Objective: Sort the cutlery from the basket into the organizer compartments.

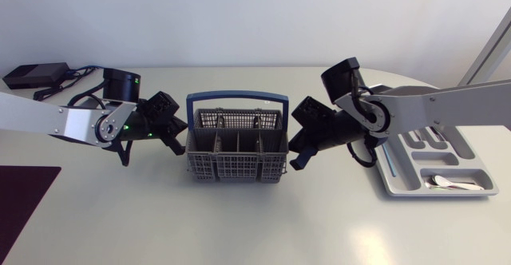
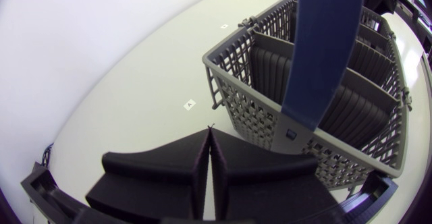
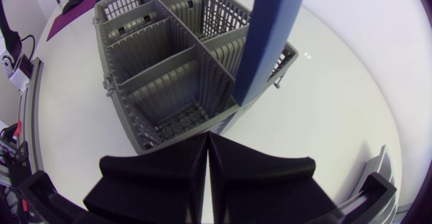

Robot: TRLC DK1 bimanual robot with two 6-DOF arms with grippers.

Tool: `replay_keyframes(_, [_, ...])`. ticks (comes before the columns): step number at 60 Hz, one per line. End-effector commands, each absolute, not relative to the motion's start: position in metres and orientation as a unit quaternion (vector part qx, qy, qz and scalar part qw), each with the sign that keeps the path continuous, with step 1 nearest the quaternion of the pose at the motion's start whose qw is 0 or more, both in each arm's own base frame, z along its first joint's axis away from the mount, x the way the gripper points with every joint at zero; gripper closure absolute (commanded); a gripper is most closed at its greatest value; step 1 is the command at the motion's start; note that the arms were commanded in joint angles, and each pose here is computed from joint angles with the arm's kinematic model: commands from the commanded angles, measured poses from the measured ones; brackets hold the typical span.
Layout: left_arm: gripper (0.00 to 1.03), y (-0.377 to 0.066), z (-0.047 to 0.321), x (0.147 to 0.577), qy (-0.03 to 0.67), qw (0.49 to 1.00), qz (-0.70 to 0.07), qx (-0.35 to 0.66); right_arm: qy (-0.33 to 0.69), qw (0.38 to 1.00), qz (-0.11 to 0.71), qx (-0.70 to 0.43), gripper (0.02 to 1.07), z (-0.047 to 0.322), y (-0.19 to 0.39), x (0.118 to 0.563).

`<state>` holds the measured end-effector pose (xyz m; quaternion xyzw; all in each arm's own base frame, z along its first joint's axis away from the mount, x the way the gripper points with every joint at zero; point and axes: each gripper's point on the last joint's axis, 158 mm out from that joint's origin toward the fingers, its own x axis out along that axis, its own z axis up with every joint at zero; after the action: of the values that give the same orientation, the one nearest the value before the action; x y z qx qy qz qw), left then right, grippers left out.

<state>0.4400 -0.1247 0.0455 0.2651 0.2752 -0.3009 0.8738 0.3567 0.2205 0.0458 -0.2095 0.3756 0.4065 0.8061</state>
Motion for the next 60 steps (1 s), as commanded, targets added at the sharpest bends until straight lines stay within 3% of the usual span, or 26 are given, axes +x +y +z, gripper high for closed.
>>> replay_keyframes(1, [1.0,-0.132,0.054,0.449,0.257,0.88,-0.308,0.254,0.364,0.803,0.426,-0.203,1.02,0.051,0.234,0.342])
replay_keyframes(35, [1.0,-0.124,0.025,0.434,0.285,0.865,-0.317,0.265,0.374,0.81,0.403,-0.201,1.02,0.046,0.212,0.347])
replay_keyframes(60, [1.0,-0.115,0.045,0.412,0.27,0.867,-0.342,0.242,0.367,0.815,0.399,-0.205,1.02,0.053,0.207,0.347])
